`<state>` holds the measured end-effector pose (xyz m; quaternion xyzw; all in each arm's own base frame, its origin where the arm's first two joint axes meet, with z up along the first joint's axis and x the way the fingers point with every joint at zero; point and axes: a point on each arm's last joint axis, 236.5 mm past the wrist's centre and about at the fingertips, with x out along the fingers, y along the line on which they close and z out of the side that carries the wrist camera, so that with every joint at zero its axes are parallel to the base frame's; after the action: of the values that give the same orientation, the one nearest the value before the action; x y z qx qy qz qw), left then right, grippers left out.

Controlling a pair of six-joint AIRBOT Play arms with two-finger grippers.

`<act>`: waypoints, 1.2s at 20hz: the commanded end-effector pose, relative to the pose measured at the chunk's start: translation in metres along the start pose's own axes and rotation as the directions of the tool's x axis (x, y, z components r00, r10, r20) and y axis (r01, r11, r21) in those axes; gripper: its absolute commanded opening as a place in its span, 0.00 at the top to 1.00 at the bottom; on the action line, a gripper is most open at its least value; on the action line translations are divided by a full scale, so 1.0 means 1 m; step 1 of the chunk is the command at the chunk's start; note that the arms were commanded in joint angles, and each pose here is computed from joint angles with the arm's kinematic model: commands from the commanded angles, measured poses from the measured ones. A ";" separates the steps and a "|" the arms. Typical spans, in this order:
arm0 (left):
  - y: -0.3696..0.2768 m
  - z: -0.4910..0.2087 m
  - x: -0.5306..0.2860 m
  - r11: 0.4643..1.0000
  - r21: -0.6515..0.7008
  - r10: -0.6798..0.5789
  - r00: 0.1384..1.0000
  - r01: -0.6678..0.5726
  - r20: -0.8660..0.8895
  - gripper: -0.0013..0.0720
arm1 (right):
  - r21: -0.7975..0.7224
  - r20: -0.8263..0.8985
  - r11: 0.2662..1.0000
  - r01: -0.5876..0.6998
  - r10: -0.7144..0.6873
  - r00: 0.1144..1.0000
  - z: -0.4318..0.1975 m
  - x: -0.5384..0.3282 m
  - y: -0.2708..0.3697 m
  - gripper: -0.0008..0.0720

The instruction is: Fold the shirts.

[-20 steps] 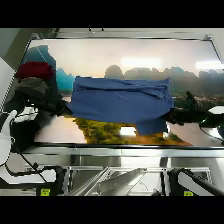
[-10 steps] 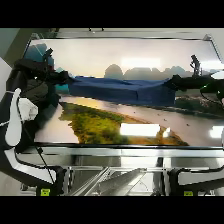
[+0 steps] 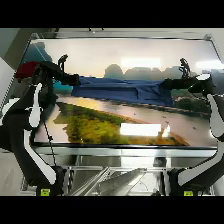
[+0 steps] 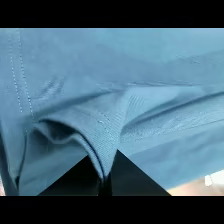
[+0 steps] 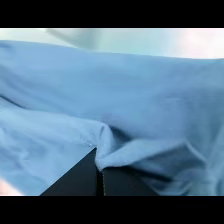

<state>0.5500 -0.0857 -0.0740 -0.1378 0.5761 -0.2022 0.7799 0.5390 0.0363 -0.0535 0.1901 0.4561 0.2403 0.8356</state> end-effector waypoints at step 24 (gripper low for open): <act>-0.068 0.044 -0.093 0.992 0.121 0.010 0.980 -0.035 0.199 0.09 | 0.278 -0.073 0.951 -0.136 0.162 0.984 -0.032 0.001 -0.020 0.01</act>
<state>0.5582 -0.0868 0.0371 -0.1085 0.4947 -0.2028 0.8381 0.5149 0.0063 -0.0850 0.2928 0.5252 0.2071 0.7717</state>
